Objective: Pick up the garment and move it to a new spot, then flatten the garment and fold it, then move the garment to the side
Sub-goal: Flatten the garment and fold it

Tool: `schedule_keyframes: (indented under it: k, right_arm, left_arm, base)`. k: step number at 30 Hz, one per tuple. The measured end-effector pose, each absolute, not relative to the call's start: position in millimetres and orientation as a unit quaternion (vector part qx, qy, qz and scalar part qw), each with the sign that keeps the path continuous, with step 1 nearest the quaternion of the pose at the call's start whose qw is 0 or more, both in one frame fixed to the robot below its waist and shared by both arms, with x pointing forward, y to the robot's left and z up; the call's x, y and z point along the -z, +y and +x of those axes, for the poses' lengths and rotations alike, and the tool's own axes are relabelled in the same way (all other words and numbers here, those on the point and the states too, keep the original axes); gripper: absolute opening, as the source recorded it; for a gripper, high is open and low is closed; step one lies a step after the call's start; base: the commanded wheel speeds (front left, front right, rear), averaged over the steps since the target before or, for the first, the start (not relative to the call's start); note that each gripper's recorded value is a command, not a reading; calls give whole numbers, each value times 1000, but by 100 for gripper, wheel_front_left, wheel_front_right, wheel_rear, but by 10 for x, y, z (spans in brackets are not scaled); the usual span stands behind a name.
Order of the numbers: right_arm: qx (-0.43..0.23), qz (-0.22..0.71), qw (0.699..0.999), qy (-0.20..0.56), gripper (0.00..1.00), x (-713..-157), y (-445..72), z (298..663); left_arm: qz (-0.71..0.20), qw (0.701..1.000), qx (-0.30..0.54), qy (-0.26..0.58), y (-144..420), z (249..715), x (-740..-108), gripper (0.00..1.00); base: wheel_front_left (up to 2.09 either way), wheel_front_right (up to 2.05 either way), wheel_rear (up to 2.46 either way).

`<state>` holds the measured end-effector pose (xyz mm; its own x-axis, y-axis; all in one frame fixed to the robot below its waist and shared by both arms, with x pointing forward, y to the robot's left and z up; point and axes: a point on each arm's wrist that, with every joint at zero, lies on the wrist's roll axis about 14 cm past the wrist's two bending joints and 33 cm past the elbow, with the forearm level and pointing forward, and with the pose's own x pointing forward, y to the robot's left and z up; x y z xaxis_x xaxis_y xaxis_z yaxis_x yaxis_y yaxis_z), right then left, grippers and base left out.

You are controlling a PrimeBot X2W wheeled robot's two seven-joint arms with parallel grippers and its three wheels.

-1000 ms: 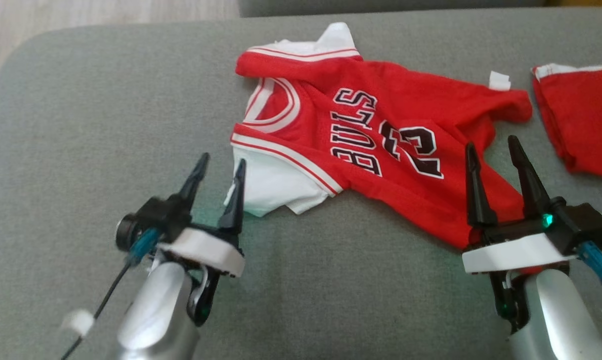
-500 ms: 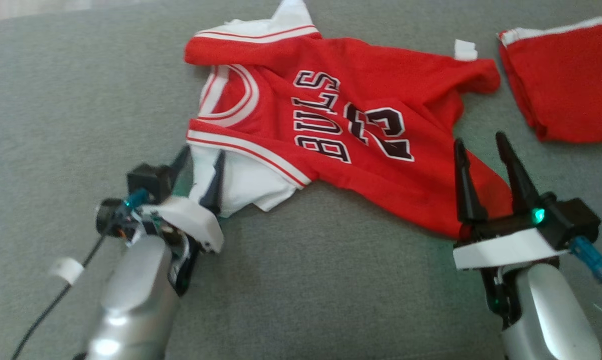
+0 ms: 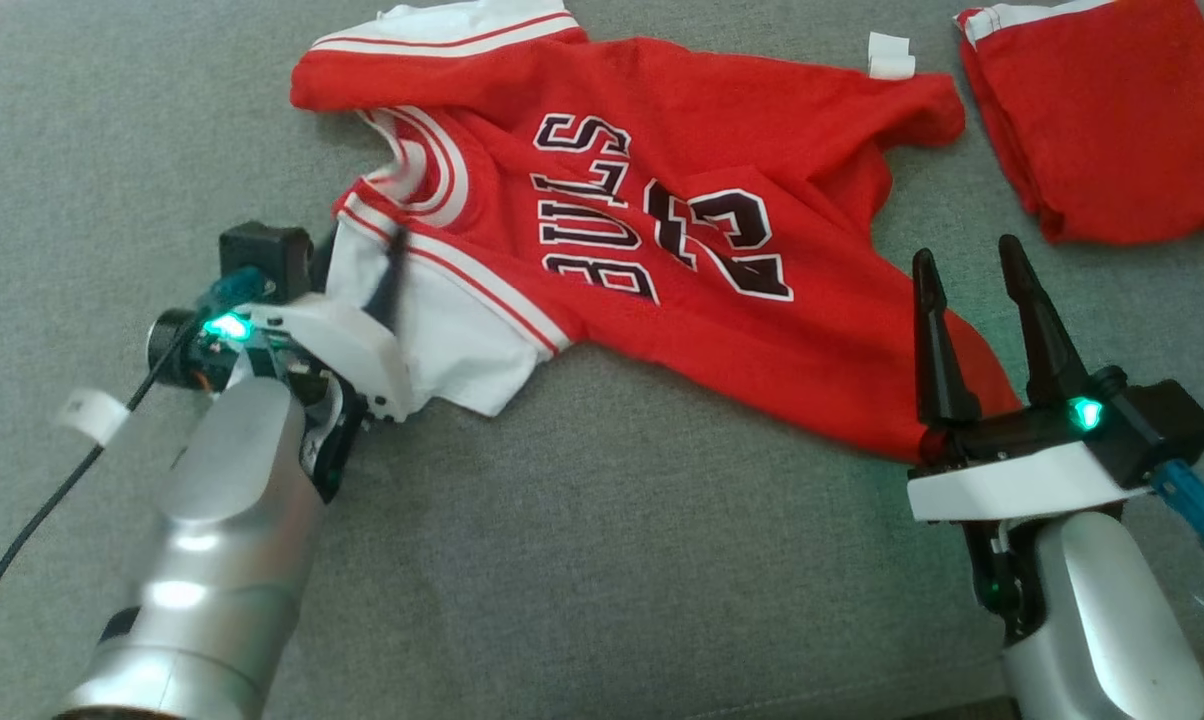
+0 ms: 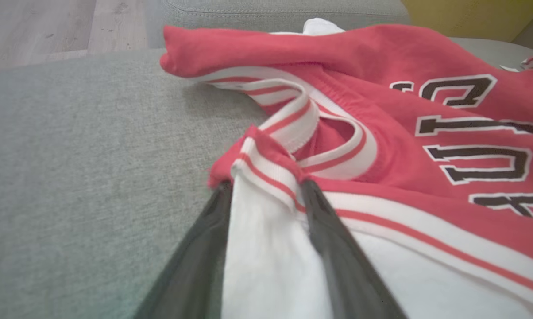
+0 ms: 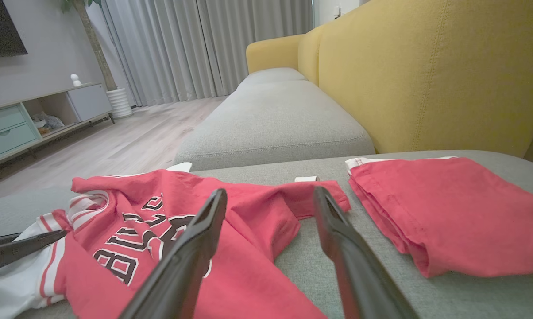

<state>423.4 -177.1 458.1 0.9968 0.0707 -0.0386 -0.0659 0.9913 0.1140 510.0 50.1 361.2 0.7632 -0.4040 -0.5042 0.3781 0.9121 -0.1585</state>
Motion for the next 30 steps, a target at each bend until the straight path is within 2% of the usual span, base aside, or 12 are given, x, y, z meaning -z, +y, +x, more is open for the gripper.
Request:
schedule_keyframes:
  k: [9, 15, 22, 23, 24, 25, 26, 30]
  right_arm:
    - [-46, 60, 997, 17, 100, -4603, -1689, 4274]
    - [-73, 58, 996, 6, 100, -4679, -1502, 4331]
    - [-108, 55, 993, 7, 100, -4679, -1250, 4368]
    - [-113, 55, 992, 7, 100, -4680, -1216, 4372]
    - [-117, 55, 992, 7, 100, -4681, -1186, 4374]
    - [-120, 55, 991, 7, 100, -4683, -1159, 4374]
    - [-123, 55, 991, 6, 100, -4694, -1139, 4375]
    - [-128, 55, 990, -3, 100, -4769, -1100, 4375]
  left_arm:
    - [-37, 948, 188, 254, 650, 5101, -3673, 0]
    - [-55, 970, 96, 217, 1273, 5066, -3804, 0]
    - [-66, 976, 30, 205, 1764, 4814, -3846, 0]
    - [-67, 976, 25, 204, 1806, 4782, -3852, 10]
    - [-67, 977, 21, 203, 1838, 4751, -3857, 10]
    - [-68, 978, 18, 198, 1863, 4730, -3878, 49]
    - [-69, 979, 15, 192, 1883, 4720, -3911, 100]
    - [-77, 985, 18, 156, 1887, 4717, -4109, 100]
  base:
    - [0, 0, 0]
    - [0, 0, 0]
    - [0, 0, 0]
    - [0, 0, 0]
    - [0, 0, 0]
    - [0, 0, 0]
    - [0, 0, 0]
    - [0, 0, 0]
